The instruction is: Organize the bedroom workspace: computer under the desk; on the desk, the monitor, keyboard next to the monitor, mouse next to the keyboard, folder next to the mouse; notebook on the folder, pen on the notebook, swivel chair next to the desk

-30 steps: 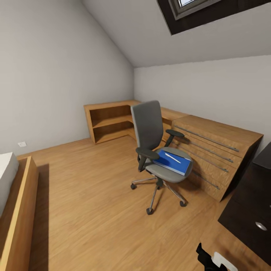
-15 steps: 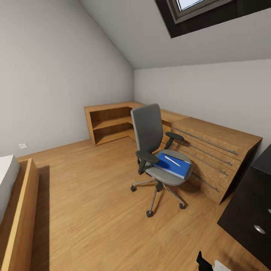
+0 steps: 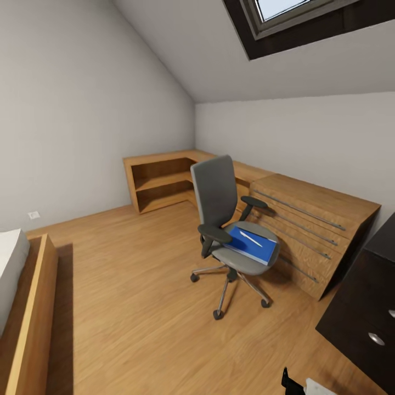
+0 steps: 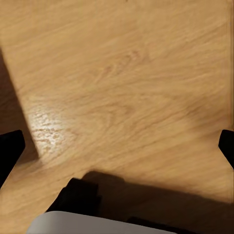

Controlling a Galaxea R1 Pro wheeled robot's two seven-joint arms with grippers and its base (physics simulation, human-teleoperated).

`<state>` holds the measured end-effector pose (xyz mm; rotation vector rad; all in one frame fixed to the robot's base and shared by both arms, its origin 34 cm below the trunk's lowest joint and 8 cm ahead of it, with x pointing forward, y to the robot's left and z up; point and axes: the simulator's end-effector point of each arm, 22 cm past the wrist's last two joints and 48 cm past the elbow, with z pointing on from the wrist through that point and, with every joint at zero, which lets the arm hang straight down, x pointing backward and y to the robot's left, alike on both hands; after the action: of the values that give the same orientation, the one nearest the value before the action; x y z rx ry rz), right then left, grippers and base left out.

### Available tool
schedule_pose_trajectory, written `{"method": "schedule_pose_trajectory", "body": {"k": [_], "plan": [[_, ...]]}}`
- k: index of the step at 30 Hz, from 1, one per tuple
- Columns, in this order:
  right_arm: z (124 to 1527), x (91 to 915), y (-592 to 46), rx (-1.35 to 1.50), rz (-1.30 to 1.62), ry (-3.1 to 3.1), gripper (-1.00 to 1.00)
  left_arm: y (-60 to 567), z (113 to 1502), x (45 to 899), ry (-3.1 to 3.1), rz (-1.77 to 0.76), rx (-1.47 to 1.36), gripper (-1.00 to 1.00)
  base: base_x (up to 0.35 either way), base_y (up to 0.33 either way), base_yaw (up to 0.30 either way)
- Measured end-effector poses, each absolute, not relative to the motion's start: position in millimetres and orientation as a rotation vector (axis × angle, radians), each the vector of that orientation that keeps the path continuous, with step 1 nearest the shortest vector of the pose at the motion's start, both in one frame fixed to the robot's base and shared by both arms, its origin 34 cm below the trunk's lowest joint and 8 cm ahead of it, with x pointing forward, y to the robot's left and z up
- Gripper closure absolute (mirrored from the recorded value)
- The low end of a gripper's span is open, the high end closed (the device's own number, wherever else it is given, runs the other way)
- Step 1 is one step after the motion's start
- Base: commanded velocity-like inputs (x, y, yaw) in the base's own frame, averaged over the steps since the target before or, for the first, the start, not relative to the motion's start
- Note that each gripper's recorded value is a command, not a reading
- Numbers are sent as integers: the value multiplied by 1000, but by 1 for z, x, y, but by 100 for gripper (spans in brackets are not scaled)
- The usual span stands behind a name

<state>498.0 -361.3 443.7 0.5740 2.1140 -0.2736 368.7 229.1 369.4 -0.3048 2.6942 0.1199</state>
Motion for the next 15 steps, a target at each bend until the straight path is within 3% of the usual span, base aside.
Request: {"method": "schedule_pose_trajectory", "body": {"k": [4,10,15], "plan": [[452,499,-361,574,-273,2114,-100,228,378,370,2693,118,-303,-100,-16,0,0],[462,500,-358,573,-267,2119,-100,226,389,372,2695,116,-301,-100,-317,85,-229],[471,501,-354,574,-262,2122,-100,227,399,373,2696,117,-302,-100,-289,73,-94]]}}
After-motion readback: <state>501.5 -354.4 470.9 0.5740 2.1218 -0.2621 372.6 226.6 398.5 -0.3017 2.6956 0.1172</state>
